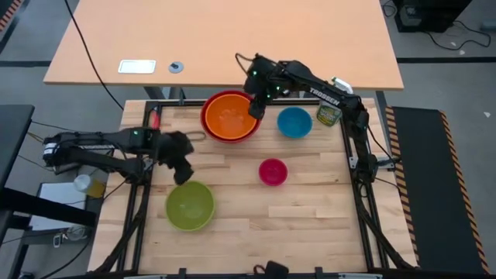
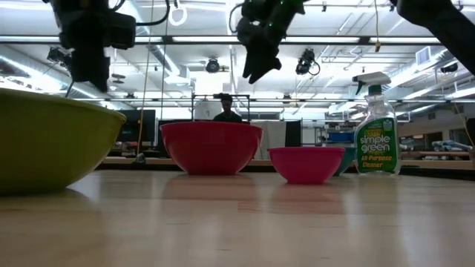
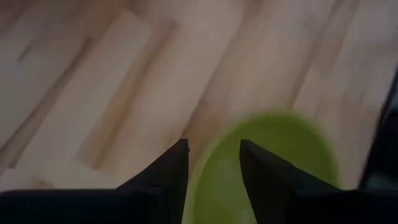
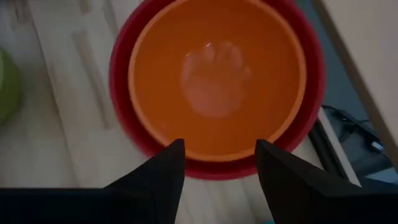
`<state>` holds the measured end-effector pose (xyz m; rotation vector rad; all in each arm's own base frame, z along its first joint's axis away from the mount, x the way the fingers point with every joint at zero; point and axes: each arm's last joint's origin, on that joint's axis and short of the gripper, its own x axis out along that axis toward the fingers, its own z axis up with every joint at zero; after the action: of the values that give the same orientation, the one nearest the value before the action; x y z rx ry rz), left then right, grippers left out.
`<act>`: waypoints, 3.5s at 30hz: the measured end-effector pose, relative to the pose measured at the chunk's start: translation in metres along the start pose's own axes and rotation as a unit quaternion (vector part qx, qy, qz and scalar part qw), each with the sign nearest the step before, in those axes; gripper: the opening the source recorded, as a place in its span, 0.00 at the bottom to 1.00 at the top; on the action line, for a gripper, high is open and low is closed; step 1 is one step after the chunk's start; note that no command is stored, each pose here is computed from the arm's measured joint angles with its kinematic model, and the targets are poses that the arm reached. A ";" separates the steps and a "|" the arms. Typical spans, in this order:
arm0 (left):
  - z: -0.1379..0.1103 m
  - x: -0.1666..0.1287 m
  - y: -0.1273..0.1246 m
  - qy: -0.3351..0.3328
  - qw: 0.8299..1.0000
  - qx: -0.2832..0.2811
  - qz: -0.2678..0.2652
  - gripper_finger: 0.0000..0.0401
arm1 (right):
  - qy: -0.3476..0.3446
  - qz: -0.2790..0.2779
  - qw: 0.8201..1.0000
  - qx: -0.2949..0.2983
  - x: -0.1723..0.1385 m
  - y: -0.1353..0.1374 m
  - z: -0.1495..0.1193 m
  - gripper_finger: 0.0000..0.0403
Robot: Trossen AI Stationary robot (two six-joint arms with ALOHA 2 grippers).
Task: Nest bowls inside each other
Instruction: Stack the green bowl on the orange bowl, then stack the blue bowl on the green bowl
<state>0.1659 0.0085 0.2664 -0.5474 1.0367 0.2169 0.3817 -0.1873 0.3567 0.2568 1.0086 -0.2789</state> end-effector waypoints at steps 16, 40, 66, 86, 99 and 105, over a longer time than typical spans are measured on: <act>-0.011 0.078 -0.026 0.196 0.963 0.172 0.071 0.60 | -0.023 -0.012 0.998 -0.057 -0.030 0.056 -0.004 0.49; 0.026 0.080 -0.024 0.188 0.974 0.122 0.037 0.01 | -0.108 -0.082 0.990 -0.028 -0.120 0.035 -0.023 0.49; 0.290 0.007 0.139 0.026 0.981 0.066 0.179 0.01 | -0.121 -0.083 0.989 0.016 -0.135 0.018 -0.028 0.49; 0.283 0.069 0.167 0.130 0.968 0.048 0.209 0.38 | -0.069 -0.081 0.994 0.009 -0.099 0.023 -0.033 0.49; 0.288 0.024 0.163 0.068 0.964 0.070 0.248 0.63 | -0.068 -0.077 0.995 0.009 -0.100 0.015 -0.034 0.49; 0.289 0.021 0.151 0.061 0.969 0.125 0.205 0.55 | -0.055 -0.069 0.996 0.007 -0.099 0.019 -0.036 0.49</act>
<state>0.3311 0.2865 0.3113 -0.1133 1.2716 0.4154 0.3100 -0.1459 0.4247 0.1825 0.9163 -0.4224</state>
